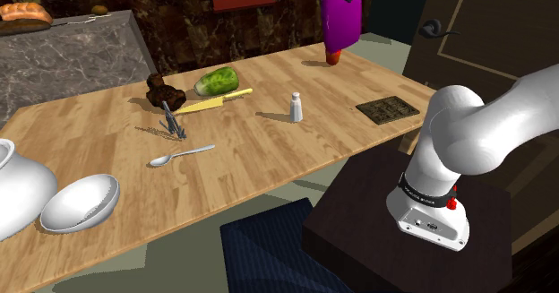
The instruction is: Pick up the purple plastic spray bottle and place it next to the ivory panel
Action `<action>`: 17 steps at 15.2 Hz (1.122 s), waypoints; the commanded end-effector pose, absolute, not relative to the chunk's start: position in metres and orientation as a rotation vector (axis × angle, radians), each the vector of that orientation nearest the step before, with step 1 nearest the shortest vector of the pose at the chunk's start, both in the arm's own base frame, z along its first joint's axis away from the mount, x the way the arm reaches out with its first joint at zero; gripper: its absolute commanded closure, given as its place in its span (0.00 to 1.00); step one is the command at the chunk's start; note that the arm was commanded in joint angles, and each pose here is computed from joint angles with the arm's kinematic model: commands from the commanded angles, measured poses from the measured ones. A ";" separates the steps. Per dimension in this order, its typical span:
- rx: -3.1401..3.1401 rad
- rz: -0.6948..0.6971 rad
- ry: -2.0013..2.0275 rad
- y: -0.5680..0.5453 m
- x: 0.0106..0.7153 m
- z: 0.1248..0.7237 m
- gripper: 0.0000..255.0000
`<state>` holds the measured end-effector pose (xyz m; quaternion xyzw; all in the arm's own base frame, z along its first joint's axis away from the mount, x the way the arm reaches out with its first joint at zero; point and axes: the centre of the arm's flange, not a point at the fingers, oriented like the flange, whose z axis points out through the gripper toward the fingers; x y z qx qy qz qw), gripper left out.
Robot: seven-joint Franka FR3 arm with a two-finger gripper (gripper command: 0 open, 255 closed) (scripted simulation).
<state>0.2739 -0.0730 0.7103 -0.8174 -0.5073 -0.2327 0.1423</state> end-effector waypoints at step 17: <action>-2.358 -0.670 -1.465 -0.276 0.147 0.710 1.00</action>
